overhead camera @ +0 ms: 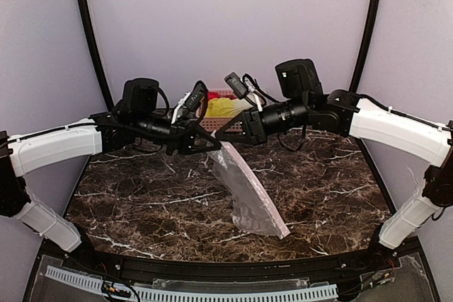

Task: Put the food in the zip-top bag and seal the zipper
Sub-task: Unzip the zipper from the zipper food storage bag.

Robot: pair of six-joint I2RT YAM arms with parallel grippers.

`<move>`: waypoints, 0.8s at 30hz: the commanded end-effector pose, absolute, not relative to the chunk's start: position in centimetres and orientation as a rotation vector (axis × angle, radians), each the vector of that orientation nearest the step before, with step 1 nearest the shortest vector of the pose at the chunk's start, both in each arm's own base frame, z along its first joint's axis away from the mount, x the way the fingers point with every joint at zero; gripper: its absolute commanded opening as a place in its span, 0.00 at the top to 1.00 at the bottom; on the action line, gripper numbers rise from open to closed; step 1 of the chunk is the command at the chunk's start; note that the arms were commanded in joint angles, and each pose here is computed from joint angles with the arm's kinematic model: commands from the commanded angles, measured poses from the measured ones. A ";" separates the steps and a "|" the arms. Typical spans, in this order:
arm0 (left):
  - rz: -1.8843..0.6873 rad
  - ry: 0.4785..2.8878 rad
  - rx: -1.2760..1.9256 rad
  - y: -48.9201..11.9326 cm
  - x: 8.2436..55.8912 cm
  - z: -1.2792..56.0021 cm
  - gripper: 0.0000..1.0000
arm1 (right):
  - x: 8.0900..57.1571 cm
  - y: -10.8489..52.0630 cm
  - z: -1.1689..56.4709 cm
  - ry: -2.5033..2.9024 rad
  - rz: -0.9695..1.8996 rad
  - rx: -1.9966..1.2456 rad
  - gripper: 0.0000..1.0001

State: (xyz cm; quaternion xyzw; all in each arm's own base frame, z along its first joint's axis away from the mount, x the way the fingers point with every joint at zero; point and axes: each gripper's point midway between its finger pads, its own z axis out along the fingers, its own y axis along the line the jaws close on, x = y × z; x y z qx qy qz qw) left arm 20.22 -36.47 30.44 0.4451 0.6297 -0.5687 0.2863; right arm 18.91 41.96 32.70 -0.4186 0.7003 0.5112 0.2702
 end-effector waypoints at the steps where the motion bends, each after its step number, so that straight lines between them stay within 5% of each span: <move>1: -1.495 1.612 1.139 -35.1 21.0 32.8 0.99 | 17.7 41.4 32.3 1.910 1.388 -1.165 1.00; 24: -1.427 1.623 1.074 -34.0 22.6 33.1 0.99 | 17.7 41.2 32.0 1.920 1.370 -1.157 1.00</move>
